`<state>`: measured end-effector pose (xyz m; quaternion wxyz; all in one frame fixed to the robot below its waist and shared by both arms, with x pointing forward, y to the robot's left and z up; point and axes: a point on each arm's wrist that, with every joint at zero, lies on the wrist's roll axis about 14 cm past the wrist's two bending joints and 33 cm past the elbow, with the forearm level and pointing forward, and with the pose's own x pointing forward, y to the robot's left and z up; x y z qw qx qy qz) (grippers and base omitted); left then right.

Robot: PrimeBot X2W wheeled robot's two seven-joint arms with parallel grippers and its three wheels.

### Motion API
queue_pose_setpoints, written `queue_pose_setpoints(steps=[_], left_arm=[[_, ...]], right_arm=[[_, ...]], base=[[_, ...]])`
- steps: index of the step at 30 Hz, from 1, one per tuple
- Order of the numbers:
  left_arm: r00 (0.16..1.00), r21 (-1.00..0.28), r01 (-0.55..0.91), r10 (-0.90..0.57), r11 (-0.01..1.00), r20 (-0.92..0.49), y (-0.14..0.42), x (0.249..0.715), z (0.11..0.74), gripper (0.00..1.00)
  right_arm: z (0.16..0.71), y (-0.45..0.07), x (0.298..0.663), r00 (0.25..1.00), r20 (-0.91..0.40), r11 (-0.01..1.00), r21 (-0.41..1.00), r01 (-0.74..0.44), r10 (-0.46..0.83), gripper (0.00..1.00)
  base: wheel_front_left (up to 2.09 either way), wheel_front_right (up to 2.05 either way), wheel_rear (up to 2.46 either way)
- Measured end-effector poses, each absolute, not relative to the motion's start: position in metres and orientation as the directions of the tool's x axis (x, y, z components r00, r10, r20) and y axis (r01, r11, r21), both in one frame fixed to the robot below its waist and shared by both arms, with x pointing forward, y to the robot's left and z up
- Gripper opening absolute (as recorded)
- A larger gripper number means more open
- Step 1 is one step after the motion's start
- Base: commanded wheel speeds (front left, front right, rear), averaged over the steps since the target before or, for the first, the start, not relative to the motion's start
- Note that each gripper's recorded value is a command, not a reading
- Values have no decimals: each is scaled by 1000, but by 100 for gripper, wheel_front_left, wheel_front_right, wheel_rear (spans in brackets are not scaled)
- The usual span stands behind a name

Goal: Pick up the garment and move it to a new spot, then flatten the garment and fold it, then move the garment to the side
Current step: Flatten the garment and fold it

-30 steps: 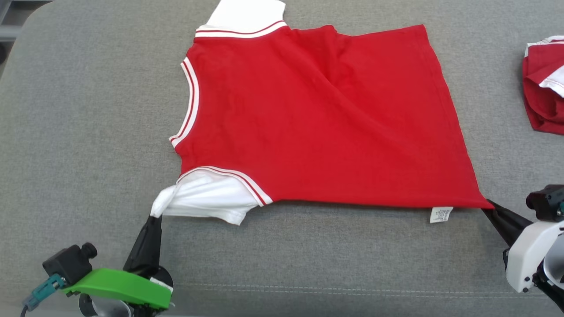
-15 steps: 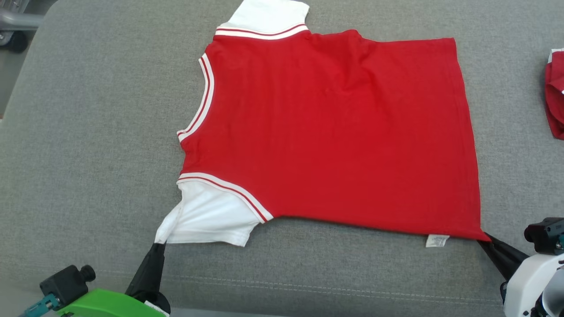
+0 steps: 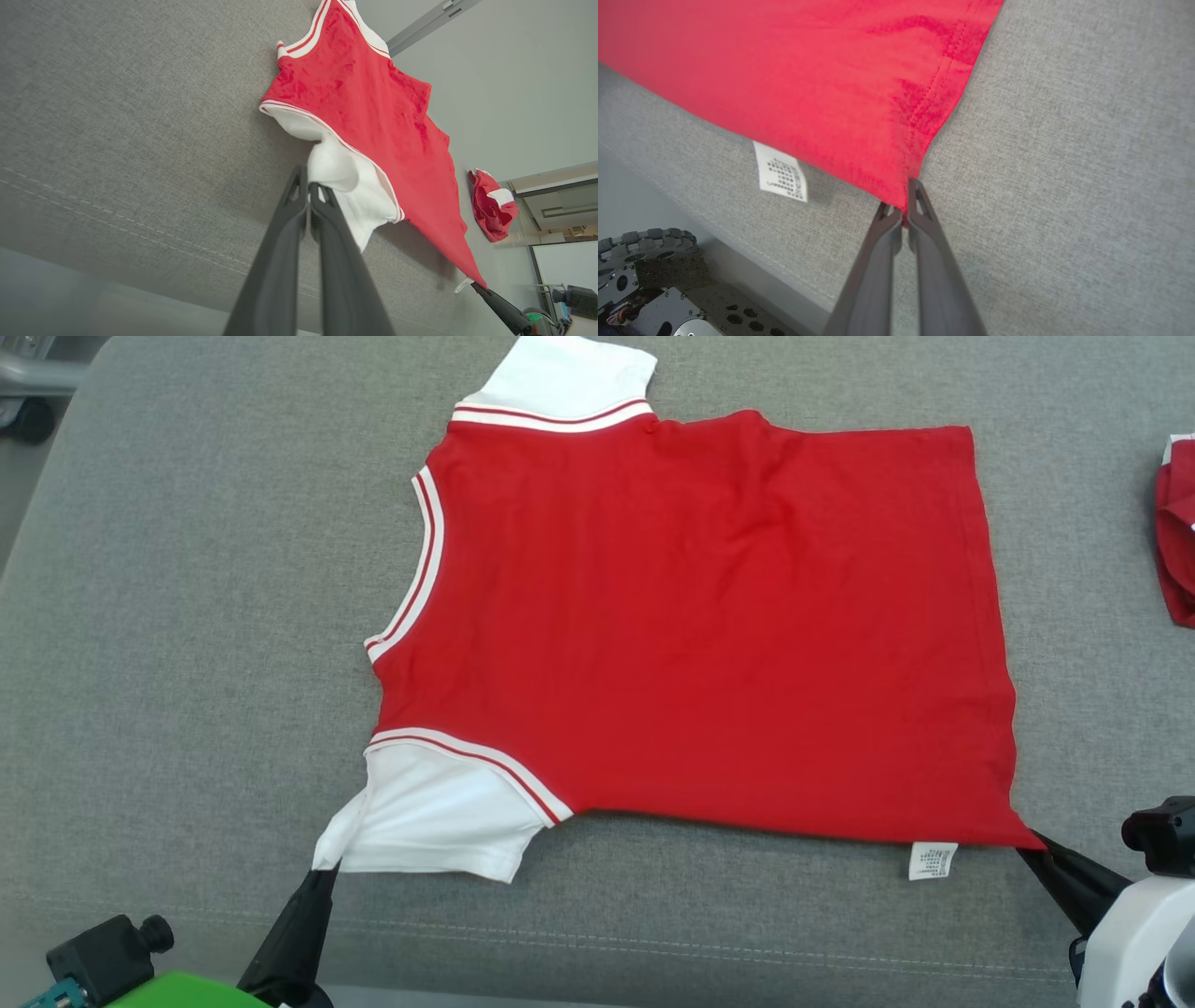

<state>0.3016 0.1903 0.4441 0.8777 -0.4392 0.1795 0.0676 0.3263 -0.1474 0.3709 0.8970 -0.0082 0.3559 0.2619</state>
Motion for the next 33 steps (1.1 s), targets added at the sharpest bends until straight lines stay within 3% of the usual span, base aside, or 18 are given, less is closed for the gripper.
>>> queue_pose_setpoints(steps=[9, 33], left_arm=[[926, -748, -183, -143, 638, -348, 178, 320, 460, 0], [859, -672, 74, -390, 737, -333, 151, 432, 480, 0]], right_arm=[[387, -135, 325, 586, -625, 840, 234, -490, 516, 0], [400, -149, 395, 563, -651, 848, 267, -458, 509, 0]], base=[[0, 0, 0], [0, 0, 0]])
